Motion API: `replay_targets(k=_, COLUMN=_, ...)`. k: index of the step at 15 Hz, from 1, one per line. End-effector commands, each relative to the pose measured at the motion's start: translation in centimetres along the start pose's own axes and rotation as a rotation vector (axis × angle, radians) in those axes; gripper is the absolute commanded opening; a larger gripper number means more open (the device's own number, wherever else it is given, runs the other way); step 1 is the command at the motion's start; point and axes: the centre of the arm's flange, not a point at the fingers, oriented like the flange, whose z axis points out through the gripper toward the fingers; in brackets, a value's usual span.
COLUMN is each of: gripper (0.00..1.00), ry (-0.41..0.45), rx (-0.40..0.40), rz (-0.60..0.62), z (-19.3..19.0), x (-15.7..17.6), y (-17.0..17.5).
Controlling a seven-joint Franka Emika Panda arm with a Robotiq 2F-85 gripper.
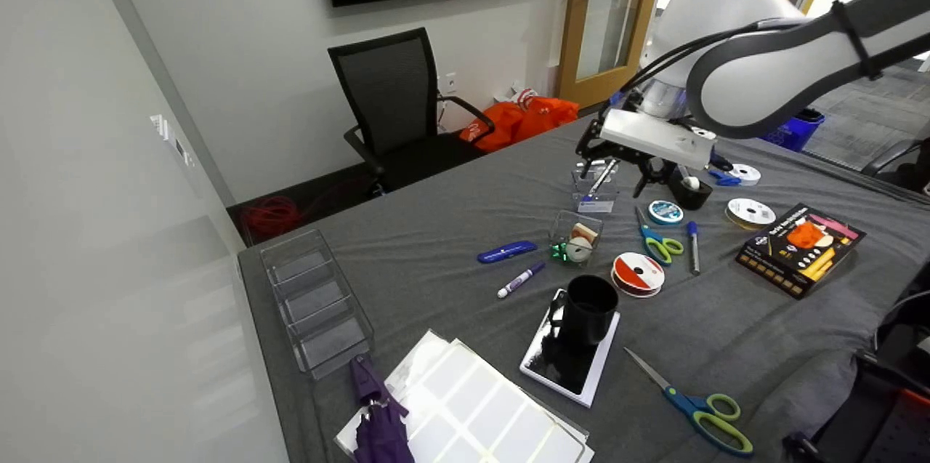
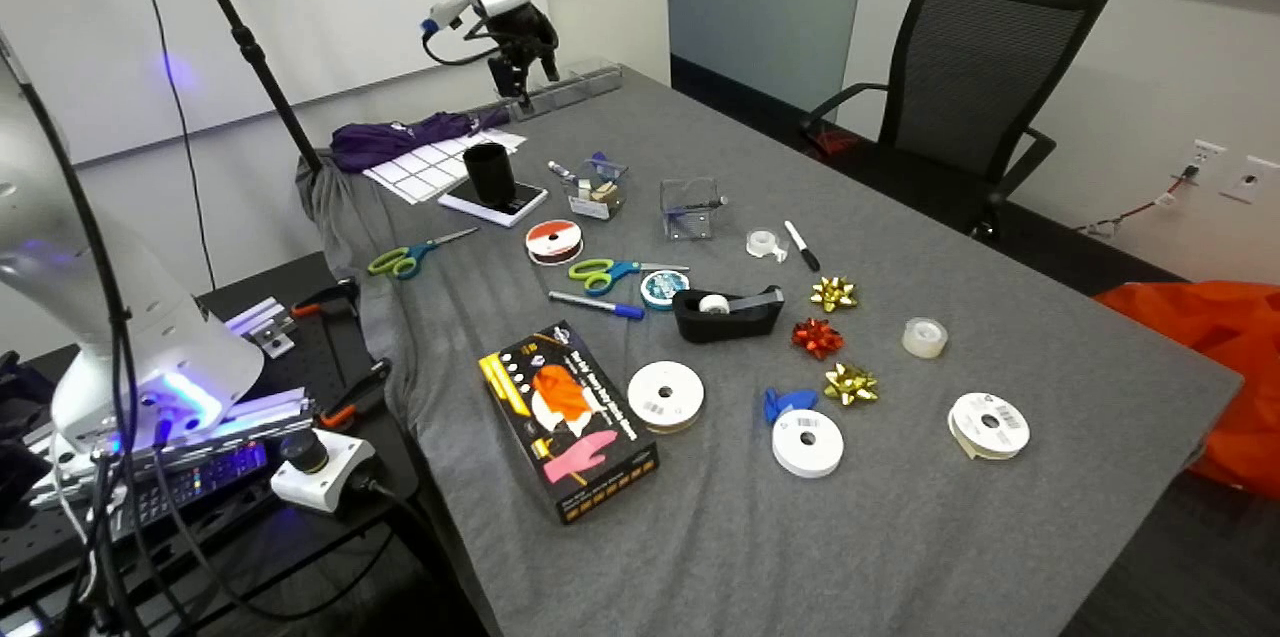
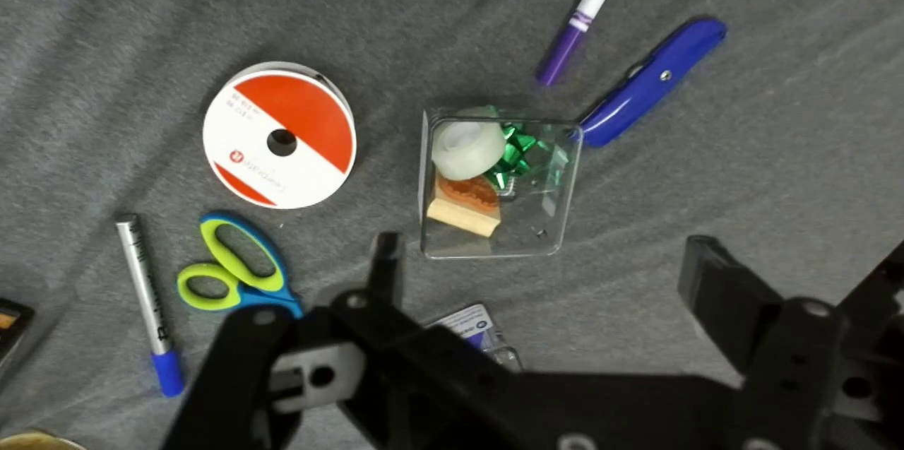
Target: Move the stationary holder containing the green decorating ribbon forward
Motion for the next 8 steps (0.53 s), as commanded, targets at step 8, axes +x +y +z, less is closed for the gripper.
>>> replay_targets(k=8, gripper=1.0, ry=0.112, rx=-0.106, rz=0.131, z=4.9, x=4.4, y=-1.0)
